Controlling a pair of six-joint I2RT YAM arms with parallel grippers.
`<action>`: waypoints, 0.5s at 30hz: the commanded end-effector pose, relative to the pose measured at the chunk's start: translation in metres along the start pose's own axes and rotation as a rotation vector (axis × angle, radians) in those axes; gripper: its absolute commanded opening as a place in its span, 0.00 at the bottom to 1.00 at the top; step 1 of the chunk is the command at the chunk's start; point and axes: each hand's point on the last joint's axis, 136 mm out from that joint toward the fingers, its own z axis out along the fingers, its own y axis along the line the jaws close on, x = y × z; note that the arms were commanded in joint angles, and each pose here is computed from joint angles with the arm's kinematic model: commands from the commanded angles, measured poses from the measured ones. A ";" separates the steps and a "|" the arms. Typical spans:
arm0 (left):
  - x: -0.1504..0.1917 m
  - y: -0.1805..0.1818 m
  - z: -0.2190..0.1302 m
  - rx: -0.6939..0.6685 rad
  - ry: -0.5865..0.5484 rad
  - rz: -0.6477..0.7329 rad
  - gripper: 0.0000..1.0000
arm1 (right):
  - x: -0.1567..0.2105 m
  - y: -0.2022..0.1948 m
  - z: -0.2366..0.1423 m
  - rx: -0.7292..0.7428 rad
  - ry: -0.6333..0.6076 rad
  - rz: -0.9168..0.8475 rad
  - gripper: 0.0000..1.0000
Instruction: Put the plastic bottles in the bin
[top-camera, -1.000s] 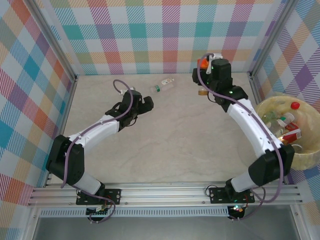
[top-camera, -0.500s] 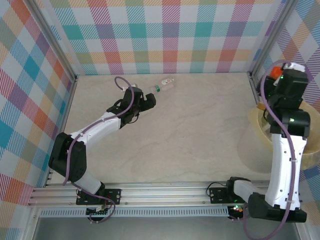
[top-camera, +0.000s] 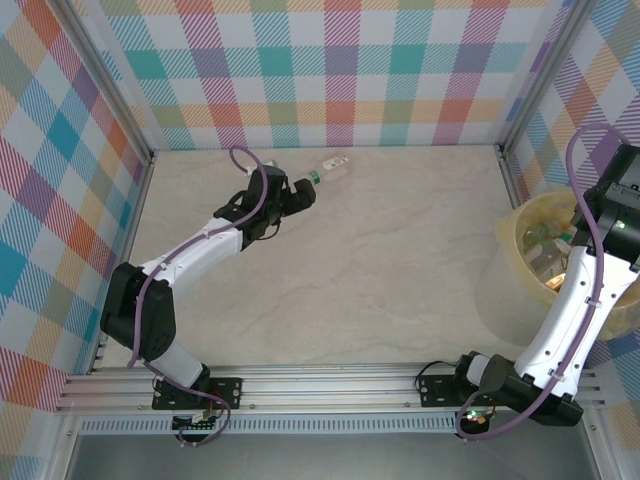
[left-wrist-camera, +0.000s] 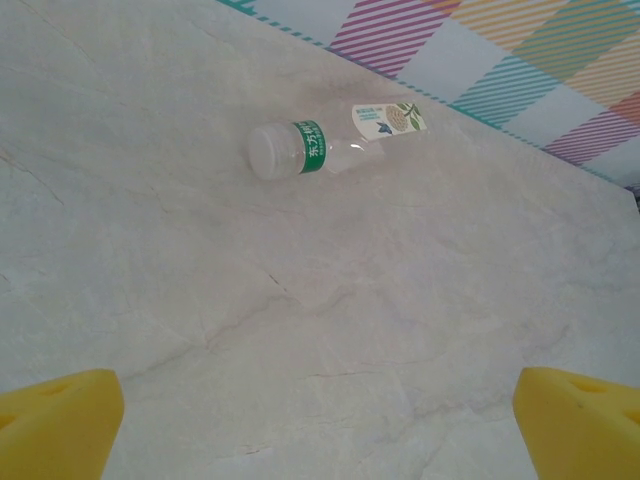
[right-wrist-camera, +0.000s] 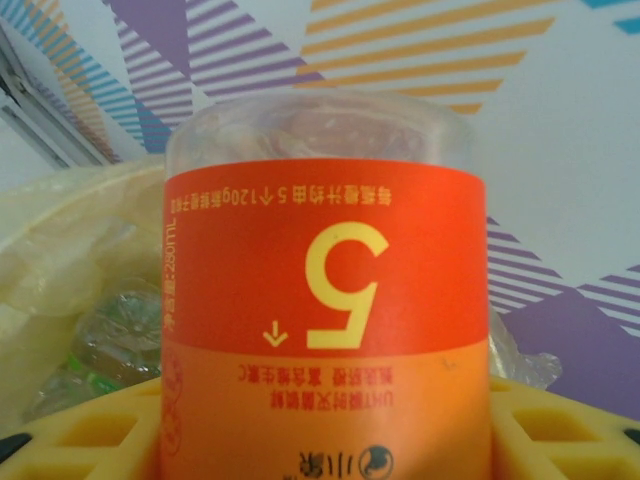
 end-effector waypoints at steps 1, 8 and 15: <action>-0.011 -0.005 -0.007 0.017 -0.008 -0.037 1.00 | 0.017 -0.015 0.009 0.055 0.069 0.011 0.40; -0.011 -0.007 -0.010 0.021 -0.007 -0.043 1.00 | 0.047 -0.034 0.056 0.165 0.133 0.099 0.62; -0.007 -0.008 -0.004 0.027 0.001 -0.058 1.00 | 0.038 -0.033 0.044 0.136 0.094 0.142 0.89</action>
